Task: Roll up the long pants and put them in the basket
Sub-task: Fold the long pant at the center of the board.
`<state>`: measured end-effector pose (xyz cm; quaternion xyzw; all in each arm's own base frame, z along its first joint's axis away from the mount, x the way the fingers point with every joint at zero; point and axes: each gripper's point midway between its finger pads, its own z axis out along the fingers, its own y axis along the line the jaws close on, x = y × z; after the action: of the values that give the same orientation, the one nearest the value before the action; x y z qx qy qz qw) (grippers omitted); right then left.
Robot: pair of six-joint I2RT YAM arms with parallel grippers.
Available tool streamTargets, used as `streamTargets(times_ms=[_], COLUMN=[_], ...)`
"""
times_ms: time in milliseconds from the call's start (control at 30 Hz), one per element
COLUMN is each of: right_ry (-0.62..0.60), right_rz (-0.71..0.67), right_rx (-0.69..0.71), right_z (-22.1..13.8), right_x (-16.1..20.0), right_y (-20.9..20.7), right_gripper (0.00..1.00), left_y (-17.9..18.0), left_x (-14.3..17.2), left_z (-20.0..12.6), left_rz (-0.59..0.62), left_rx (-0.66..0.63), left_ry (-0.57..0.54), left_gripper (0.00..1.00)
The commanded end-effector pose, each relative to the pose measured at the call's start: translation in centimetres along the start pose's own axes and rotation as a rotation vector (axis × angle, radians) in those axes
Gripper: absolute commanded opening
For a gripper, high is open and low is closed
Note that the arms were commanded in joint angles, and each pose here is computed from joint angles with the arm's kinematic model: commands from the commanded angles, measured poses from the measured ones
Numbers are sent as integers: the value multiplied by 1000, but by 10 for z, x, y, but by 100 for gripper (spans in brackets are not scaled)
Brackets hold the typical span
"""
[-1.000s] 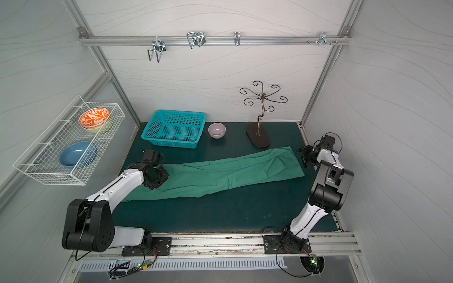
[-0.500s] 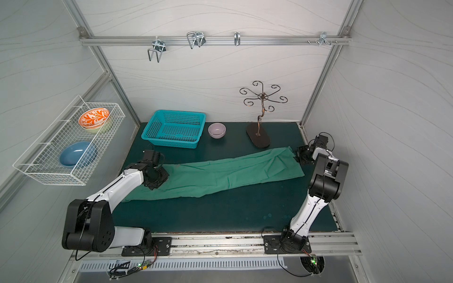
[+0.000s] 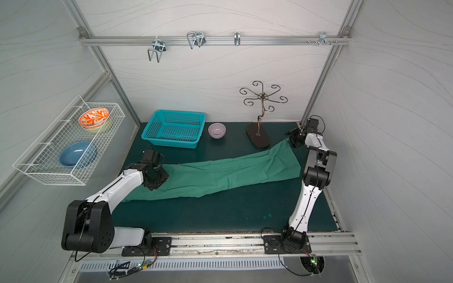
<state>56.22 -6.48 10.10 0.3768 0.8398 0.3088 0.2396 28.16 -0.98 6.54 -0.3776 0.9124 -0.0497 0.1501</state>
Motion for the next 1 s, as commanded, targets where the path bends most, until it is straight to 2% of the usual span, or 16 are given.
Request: streamTargets(times_ms=[0, 100, 233, 367, 533, 967], right_ry=[-17, -46, -49, -13, 34, 101], right_rz=[-153, -184, -159, -98, -37, -19], right_rx=[118, 178, 248, 289, 279, 320], right_z=[-31, -61, -90, -101, -94, -62], right_x=[3, 12, 33, 52, 56, 52], right_y=[-8, -24, -62, -98, -116, -134], right_gripper=[66, 67, 66, 58, 44, 39], left_y=[-9, -10, -9, -9, -10, -7], left_x=[-11, -11, -10, -9, -7, -5], left_z=[-10, -9, -9, -8, -8, -8], left_rz=[3, -1, -5, -1, 4, 1], left_rx=[21, 29, 34, 41, 46, 38], left_ry=[-35, -36, -38, -37, -29, -31], left_gripper=[28, 28, 28, 28, 28, 28])
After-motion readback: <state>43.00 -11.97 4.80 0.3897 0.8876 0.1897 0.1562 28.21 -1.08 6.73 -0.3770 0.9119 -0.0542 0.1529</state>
